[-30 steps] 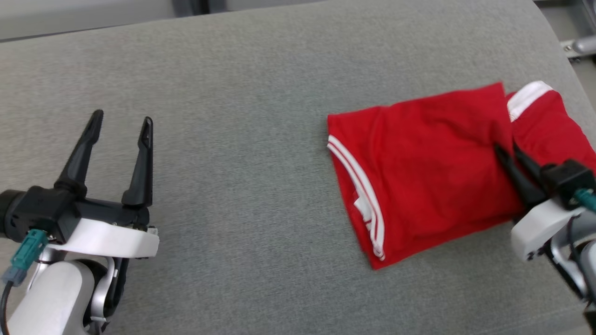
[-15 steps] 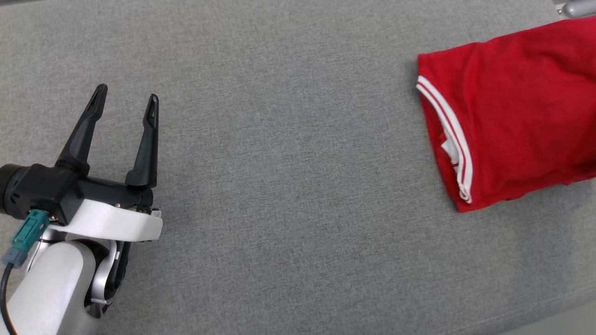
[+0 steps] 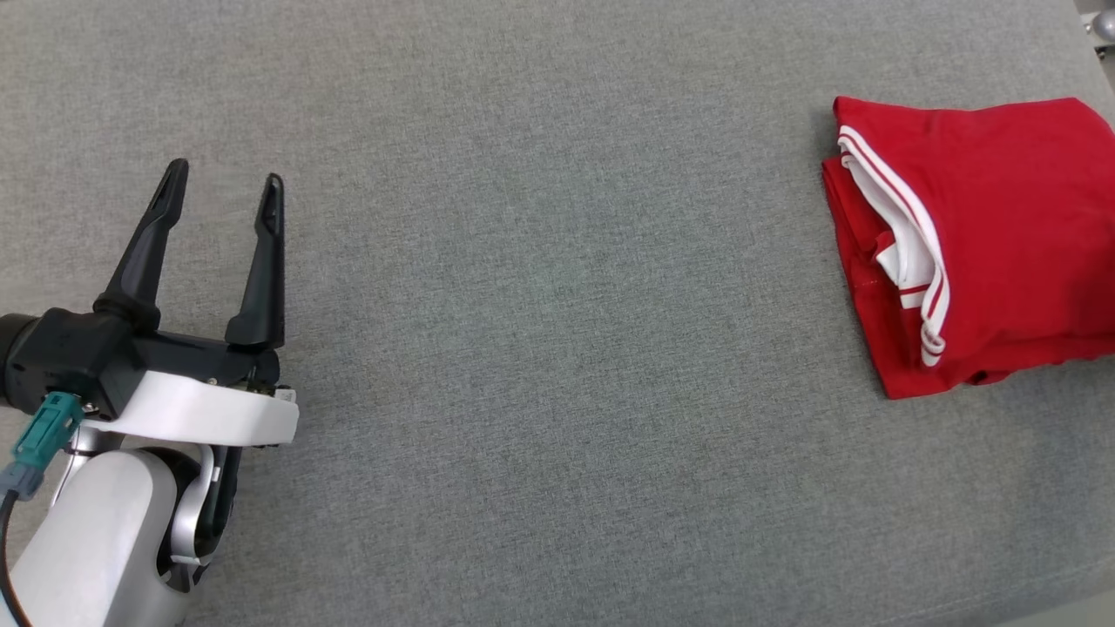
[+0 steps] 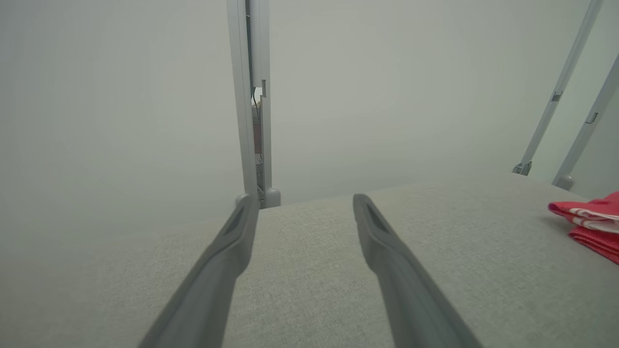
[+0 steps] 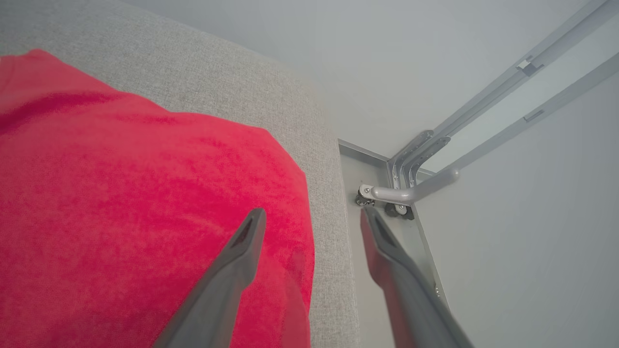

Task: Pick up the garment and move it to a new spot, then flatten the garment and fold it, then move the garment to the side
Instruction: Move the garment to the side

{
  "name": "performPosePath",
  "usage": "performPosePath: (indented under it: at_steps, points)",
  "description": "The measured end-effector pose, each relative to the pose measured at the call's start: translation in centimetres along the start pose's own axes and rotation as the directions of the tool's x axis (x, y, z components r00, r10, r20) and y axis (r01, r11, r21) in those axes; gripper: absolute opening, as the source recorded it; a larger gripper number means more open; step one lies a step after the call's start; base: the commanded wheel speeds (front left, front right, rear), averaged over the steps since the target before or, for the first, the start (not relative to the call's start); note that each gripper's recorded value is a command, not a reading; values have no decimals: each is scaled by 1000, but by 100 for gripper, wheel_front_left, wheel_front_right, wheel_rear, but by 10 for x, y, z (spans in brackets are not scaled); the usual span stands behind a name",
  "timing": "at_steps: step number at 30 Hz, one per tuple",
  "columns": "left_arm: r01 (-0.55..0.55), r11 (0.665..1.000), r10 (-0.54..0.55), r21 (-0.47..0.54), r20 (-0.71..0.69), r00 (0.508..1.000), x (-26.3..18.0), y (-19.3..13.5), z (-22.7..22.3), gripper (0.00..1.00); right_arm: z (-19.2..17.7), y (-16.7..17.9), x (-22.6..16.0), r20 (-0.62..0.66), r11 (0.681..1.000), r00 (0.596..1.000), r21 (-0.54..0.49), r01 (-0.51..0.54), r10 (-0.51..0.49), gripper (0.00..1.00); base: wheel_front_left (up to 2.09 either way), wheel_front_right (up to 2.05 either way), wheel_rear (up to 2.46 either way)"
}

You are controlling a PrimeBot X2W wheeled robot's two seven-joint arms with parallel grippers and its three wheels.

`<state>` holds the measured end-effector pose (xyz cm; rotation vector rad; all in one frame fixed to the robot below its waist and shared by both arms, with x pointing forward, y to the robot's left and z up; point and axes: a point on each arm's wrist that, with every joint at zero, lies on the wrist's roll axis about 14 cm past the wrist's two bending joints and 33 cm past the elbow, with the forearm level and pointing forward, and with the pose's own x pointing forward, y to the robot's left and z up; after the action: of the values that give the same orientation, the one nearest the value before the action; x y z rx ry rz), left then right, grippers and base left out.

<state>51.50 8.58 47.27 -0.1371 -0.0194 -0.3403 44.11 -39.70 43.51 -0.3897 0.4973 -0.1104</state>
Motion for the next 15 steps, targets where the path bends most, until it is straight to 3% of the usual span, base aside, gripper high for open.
performPosePath:
  at_steps: [2,6,10,15]
  points:
    - [-17,1000,17,-3,2,1000,-2,3,2,100,0,-1,-4,29,999,999,48,16,-18,100,0,0,0]
    - [-56,998,56,-6,16,998,-8,10,10,100,31,-6,-12,204,980,974,187,60,-98,100,0,0,0]
    - [-91,996,91,2,32,995,-16,15,21,100,56,11,-27,329,950,932,310,47,-154,100,0,0,0]
    - [-137,991,137,2,62,989,-31,19,38,100,92,47,-52,460,931,874,363,-21,-159,100,0,0,0]
